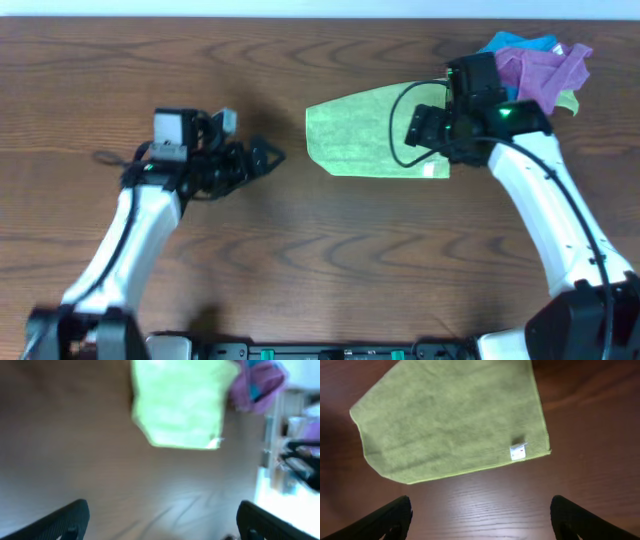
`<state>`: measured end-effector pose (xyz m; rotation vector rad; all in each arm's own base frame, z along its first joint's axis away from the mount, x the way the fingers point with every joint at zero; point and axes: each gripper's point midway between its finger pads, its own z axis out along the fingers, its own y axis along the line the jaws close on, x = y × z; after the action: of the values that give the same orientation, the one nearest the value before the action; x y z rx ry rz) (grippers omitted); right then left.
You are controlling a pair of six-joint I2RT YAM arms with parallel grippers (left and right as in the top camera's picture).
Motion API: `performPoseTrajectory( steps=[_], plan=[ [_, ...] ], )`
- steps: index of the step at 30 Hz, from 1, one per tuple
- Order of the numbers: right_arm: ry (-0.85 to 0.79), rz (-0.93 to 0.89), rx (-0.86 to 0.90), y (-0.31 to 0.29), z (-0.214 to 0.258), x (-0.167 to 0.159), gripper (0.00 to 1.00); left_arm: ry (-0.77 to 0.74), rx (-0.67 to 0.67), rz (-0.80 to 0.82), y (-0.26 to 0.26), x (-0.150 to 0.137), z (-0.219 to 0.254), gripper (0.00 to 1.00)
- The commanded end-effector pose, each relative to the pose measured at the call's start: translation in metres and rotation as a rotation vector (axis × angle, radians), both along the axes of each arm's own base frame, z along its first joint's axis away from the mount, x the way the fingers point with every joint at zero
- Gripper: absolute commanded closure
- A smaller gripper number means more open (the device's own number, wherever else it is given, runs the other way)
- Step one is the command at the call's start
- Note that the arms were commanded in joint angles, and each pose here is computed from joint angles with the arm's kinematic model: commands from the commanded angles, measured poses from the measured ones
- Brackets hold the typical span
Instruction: Fold the cloth
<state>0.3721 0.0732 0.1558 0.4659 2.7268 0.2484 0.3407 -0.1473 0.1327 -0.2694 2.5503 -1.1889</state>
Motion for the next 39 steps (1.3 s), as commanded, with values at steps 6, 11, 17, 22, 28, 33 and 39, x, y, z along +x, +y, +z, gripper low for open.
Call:
performPoseTrajectory(
  steps=[6, 11, 17, 22, 28, 33, 39],
  plan=[
    [0.026, 0.021, 0.051, 0.001, -0.001, -0.005, 0.12, 0.101, -0.216, -0.038, -0.058, 0.026, -0.022, 0.05],
    [0.027, 0.037, 0.064, 0.004, 0.000, -0.006, 0.14, 0.087, -0.201, -0.029, -0.073, 0.037, -0.041, 0.05],
    [0.043, 0.062, 0.063, 0.005, -0.002, -0.010, 0.15, 0.080, -0.112, 0.054, -0.063, 0.052, -0.069, 0.05],
    [0.045, 0.076, 0.064, 0.006, -0.002, -0.011, 0.15, 0.038, -0.104, 0.071, -0.062, 0.063, -0.075, 0.05],
    [0.045, 0.087, 0.074, 0.008, -0.001, -0.012, 0.16, 0.017, -0.086, 0.095, -0.059, 0.072, -0.086, 0.05],
    [0.047, 0.092, 0.079, 0.010, -0.001, -0.012, 0.16, -0.005, -0.110, 0.118, -0.061, 0.082, -0.089, 0.05],
    [0.045, 0.104, 0.080, 0.011, -0.001, -0.012, 0.17, -0.012, -0.144, 0.125, -0.071, 0.087, -0.096, 0.05]
  ],
)
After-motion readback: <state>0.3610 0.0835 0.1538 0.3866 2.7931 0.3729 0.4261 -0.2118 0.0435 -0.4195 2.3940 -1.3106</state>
